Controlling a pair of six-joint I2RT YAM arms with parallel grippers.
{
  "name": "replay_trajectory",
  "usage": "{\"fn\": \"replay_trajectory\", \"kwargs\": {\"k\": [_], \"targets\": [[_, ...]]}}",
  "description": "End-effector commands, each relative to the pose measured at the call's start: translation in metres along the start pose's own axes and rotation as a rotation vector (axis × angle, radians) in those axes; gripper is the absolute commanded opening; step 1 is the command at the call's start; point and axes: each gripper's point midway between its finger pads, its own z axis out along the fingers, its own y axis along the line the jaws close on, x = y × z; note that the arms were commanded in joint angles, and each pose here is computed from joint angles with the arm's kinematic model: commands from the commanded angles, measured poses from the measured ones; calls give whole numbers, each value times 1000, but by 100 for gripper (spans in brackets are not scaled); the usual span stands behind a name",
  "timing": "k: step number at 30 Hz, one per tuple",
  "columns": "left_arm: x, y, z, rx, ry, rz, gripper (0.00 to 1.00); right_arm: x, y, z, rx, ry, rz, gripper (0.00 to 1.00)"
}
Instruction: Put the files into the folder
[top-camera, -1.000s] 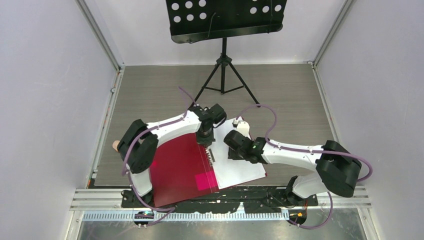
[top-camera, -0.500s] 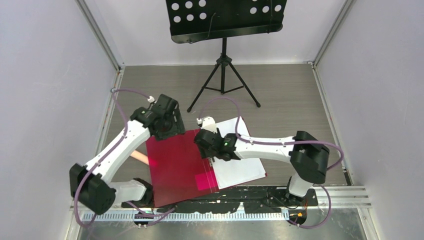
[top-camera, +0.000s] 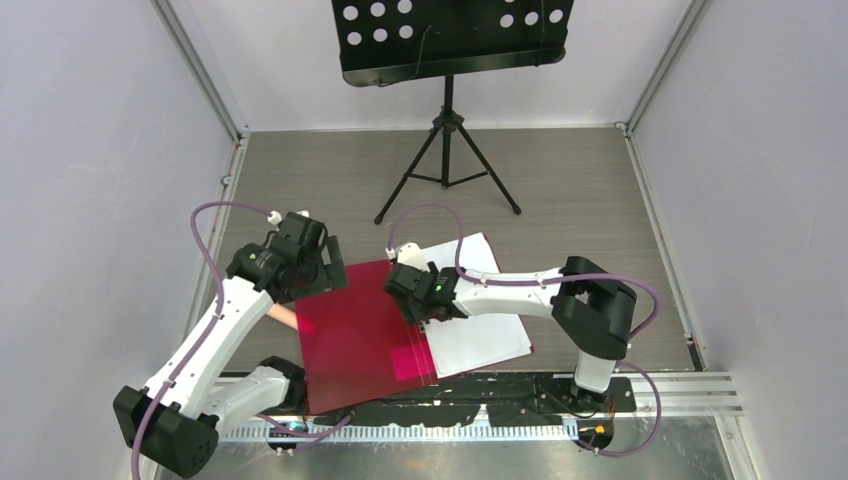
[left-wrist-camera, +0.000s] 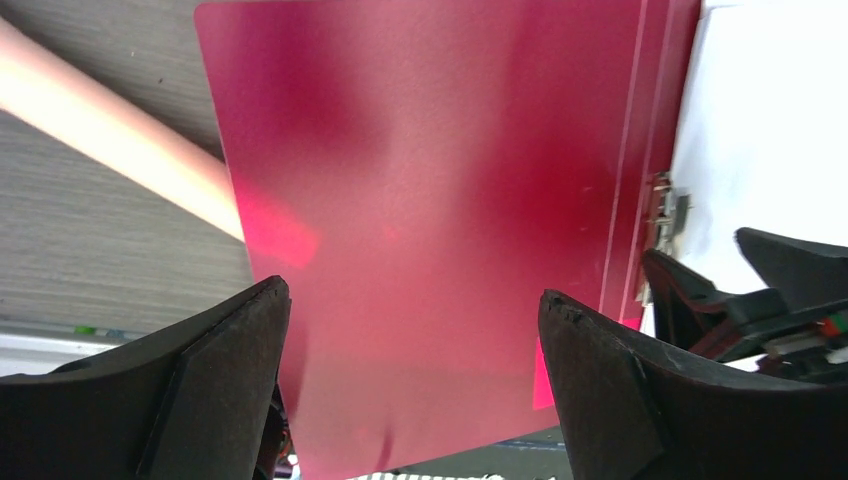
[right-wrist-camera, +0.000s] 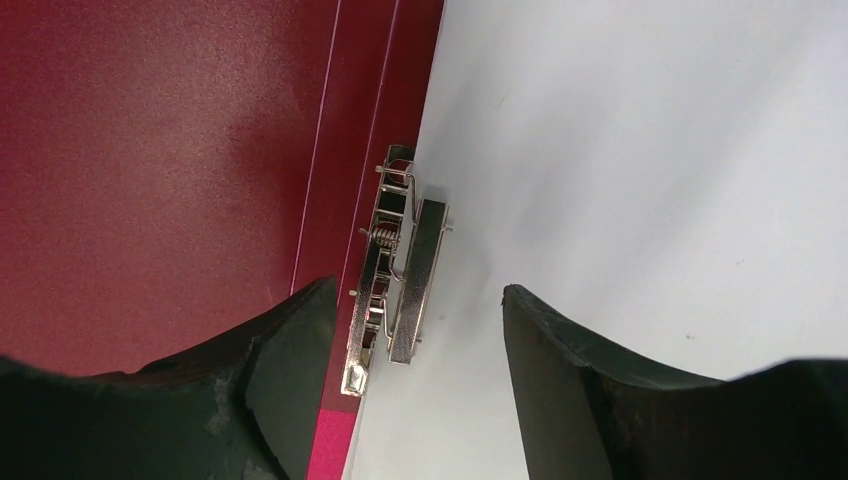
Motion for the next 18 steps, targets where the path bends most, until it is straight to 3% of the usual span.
{"fn": "replay_trajectory", "kwargs": {"k": [1, 18], "targets": [[9, 12, 4, -29, 10, 12, 93, -10, 9, -4, -39, -33, 5, 67], [12, 14, 7, -15, 20, 7, 93, 10, -16, 22, 88, 52, -17, 62]]}}
